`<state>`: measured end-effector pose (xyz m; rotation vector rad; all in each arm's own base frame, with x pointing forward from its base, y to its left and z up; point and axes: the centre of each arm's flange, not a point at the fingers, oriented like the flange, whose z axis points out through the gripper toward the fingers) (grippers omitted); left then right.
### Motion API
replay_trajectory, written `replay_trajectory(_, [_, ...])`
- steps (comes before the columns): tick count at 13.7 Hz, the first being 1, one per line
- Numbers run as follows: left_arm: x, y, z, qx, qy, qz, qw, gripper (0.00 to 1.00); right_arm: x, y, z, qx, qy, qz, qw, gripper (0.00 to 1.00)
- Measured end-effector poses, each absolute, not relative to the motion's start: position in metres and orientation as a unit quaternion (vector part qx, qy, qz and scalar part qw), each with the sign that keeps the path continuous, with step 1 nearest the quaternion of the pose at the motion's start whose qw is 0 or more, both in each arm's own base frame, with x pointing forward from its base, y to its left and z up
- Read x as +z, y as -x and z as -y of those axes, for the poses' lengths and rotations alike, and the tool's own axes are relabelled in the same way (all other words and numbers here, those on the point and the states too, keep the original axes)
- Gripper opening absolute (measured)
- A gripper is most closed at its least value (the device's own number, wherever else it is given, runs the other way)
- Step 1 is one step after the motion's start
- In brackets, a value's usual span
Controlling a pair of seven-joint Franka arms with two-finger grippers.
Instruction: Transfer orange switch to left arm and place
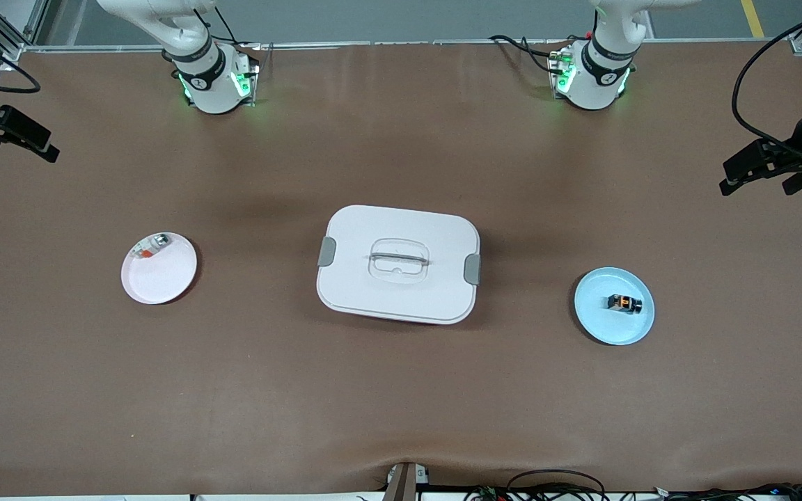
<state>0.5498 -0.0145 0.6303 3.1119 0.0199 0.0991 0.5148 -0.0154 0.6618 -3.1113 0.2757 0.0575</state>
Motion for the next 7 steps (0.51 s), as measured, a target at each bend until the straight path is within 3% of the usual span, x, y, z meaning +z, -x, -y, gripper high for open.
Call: replay_trajectory(7, [0.628, -0.551, 0.027, 0.026, -1.0, 0.005, 0.014, 1.0, 0.656, -0.527, 0.019, 0.034, 0.995, -0.092, 0.007, 1.0])
